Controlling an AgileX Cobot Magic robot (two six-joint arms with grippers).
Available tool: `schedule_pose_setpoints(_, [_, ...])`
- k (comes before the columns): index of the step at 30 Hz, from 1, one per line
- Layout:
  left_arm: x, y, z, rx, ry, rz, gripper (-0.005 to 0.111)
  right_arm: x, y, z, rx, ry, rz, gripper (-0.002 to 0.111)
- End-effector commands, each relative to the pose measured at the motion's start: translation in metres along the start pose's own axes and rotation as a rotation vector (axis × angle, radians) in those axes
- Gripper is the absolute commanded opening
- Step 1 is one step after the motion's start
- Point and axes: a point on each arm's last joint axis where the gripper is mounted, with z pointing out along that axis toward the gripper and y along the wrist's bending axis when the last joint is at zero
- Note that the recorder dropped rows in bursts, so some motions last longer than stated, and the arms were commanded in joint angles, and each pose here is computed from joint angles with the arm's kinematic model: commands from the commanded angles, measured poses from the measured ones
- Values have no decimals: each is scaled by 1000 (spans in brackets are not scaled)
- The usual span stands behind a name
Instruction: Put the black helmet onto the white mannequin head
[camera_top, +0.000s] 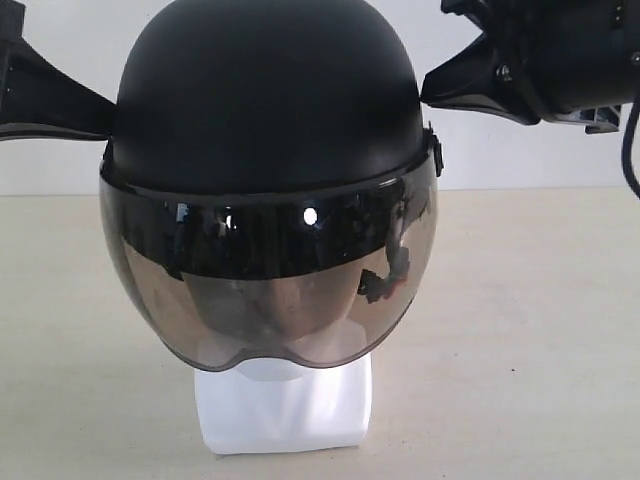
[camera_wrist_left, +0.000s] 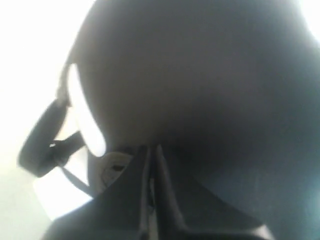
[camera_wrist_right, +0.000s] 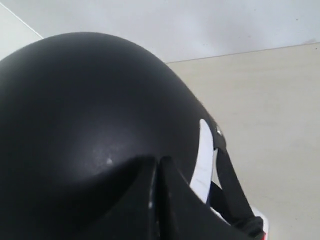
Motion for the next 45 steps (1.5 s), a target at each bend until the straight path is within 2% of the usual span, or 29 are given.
schedule_pose_setpoints(1, [1, 6, 10, 1, 15, -26, 4, 13, 15, -2, -102, 130, 39, 0])
schedule_pose_setpoints(11, [4, 2, 11, 40, 53, -35, 4, 15, 12, -3, -62, 152, 28, 0])
schedule_pose_setpoints(18, [5, -15, -7, 54, 9, 9, 4, 18, 11, -3, -47, 177, 40, 0])
schedule_pose_setpoints(23, [7, -16, -8, 64, 24, 5, 4, 17, 10, -4, -39, 169, 36, 0])
schedule_pose_setpoints(26, [6, -16, -9, 62, 18, 11, 4, 13, 12, -13, -14, 124, -27, 0])
schedule_pose_setpoints(30, [5, -16, -10, 52, 0, 21, 4, 15, 13, -24, 21, 129, -104, 15])
schedule_pose_setpoints(35, [3, -21, -17, 37, -43, 58, 4, 15, 15, -27, 19, 130, -116, 51])
schedule_pose_setpoints(45, [-4, -35, -36, -4, -119, 134, 4, 16, 14, -28, 29, 145, -142, 52])
